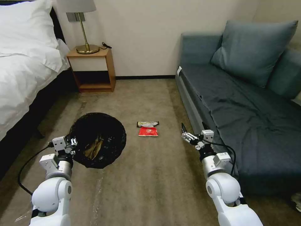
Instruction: Pick up the trash bin, then pick up the garbage on the floor and place it into the trash bin.
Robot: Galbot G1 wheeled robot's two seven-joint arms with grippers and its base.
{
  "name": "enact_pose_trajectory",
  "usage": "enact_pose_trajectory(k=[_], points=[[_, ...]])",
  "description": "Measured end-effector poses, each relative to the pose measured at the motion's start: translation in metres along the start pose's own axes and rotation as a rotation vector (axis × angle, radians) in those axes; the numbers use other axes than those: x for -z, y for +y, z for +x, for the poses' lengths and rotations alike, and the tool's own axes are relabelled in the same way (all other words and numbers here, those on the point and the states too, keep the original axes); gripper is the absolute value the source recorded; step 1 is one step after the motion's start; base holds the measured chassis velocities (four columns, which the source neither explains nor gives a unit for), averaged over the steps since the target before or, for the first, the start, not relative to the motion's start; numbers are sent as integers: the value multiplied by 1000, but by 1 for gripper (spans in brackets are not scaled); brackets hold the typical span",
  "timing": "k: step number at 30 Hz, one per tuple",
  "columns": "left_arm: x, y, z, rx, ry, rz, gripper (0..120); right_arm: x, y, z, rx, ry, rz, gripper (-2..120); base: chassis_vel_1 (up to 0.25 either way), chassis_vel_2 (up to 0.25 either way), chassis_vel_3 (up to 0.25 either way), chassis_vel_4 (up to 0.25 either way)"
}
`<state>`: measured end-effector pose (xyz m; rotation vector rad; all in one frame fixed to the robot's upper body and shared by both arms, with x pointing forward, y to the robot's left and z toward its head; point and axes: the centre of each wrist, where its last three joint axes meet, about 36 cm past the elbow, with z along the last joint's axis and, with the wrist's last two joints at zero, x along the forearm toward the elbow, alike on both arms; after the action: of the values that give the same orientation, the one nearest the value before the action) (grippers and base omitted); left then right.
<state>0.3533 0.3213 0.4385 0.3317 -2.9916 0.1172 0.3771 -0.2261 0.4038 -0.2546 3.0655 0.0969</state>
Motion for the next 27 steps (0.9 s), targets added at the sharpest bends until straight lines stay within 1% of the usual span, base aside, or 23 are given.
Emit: enact_pose_trajectory(k=[10,27], points=[[1,0,1,3,-2,-1,4,1,-1,0,2,-1,4,100,0,0,0,0],[1,1,1,4,-6,2,4,-2,-4,5,-7,16,17,100,-32,42,37,-37]])
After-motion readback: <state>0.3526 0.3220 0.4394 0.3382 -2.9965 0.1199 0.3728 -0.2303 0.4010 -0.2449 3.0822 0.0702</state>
